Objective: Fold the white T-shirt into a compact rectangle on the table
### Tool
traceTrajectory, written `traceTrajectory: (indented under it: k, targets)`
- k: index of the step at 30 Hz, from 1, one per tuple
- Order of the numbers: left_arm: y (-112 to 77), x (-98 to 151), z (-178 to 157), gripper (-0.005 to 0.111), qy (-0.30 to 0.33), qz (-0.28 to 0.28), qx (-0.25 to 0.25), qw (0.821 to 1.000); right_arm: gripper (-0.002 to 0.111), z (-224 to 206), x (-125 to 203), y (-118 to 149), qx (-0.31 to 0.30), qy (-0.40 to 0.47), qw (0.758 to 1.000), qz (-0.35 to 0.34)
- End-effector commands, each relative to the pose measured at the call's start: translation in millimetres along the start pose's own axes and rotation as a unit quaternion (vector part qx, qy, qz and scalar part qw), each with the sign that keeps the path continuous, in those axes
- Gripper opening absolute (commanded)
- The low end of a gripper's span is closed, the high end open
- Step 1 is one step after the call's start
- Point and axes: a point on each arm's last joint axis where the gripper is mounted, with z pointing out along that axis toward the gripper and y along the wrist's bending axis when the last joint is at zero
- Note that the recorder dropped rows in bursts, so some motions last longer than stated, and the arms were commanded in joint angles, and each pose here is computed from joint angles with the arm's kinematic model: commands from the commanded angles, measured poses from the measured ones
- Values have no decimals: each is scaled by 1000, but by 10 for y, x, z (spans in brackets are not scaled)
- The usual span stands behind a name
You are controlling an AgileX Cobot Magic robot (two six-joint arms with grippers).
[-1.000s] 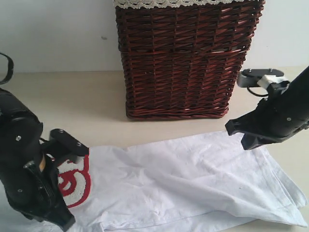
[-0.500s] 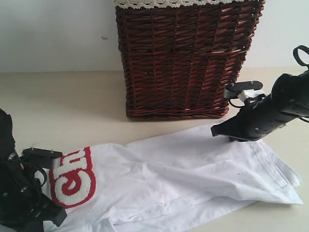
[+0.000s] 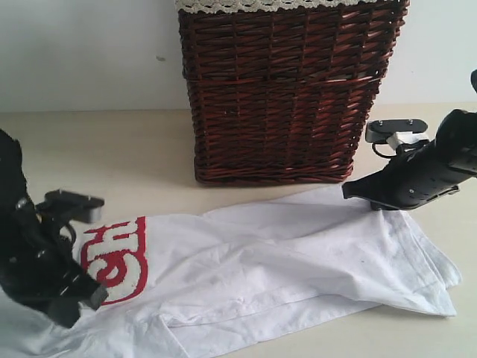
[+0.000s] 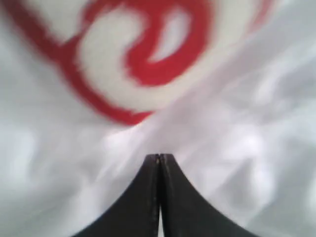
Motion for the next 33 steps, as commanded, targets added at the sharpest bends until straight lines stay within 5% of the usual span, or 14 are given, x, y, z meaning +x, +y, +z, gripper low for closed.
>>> traceTrajectory:
  k: [1,6,10,14,19,23,27,33]
  targets:
    - [-372,-40,-403,0,-135,98,151,974,0,-73,31,-9,-7,19,1000,-2]
    - [-616,129,-385,0,-113,156,215,957,0,-312,-66,23,-15,-3,1000,1]
    - [-841,292,-192,2,-49,221,197,954,0,-622,-154,61,-24,-27,999,-8]
    - [-1005,366,-103,20,-22,252,150,956,10,-962,-154,186,-45,-23,996,-76]
    - [-1013,409,-78,43,2,253,127,959,30,-1353,112,595,-86,65,948,-299]
    - [-994,438,-102,44,12,250,118,961,36,-1594,359,816,-97,103,919,-368]
    - [-1005,467,-187,44,-2,256,118,960,44,-1644,791,977,-104,154,865,-467]
    - [-1022,496,-299,44,-29,260,118,958,49,-1422,1345,994,-66,189,835,-513]
